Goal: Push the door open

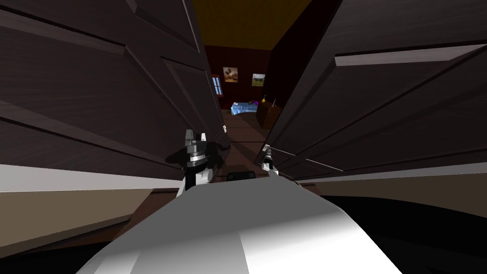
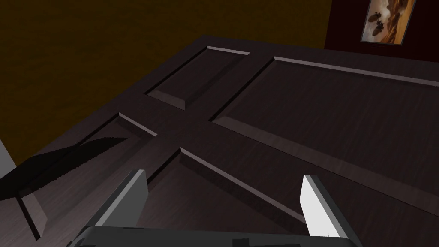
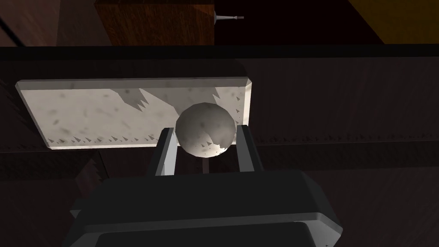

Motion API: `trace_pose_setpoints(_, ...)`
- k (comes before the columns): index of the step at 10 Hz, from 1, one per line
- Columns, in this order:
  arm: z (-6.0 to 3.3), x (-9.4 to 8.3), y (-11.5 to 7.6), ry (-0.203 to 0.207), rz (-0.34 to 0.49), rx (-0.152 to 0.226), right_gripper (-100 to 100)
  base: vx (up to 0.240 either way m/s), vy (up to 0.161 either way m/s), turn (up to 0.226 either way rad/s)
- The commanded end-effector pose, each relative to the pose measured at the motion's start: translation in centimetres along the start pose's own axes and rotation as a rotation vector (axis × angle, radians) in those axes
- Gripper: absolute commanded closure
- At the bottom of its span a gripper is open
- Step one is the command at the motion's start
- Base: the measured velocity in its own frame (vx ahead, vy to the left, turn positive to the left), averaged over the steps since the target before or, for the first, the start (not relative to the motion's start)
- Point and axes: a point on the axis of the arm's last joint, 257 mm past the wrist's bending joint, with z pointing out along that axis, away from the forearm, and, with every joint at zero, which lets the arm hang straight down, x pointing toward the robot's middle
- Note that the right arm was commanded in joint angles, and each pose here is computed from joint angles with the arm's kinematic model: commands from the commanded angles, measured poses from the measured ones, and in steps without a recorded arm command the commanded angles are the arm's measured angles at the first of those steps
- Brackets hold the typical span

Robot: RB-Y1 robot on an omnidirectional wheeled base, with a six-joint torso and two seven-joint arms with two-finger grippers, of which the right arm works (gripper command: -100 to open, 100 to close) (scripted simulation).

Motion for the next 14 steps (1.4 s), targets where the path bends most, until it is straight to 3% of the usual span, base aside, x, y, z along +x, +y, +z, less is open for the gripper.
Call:
trace_pose_setpoints(1,0.19,-1.6,0.3,-0.043,-0.008,-0.011,100,0.157,0.040,-0.114)
trace_pose_setpoints(10,-0.10,-2.9,-0.2,-0.144,0.000,0.007,100,0.178,0.008,-0.079)
trace_pose_setpoints(12,-0.39,-2.8,-0.7,-0.146,0.001,0.017,100,0.141,0.027,-0.068)
trace_pose_setpoints(14,-0.35,-4.4,-0.5,-0.180,-0.004,0.013,100,0.141,-0.006,-0.032)
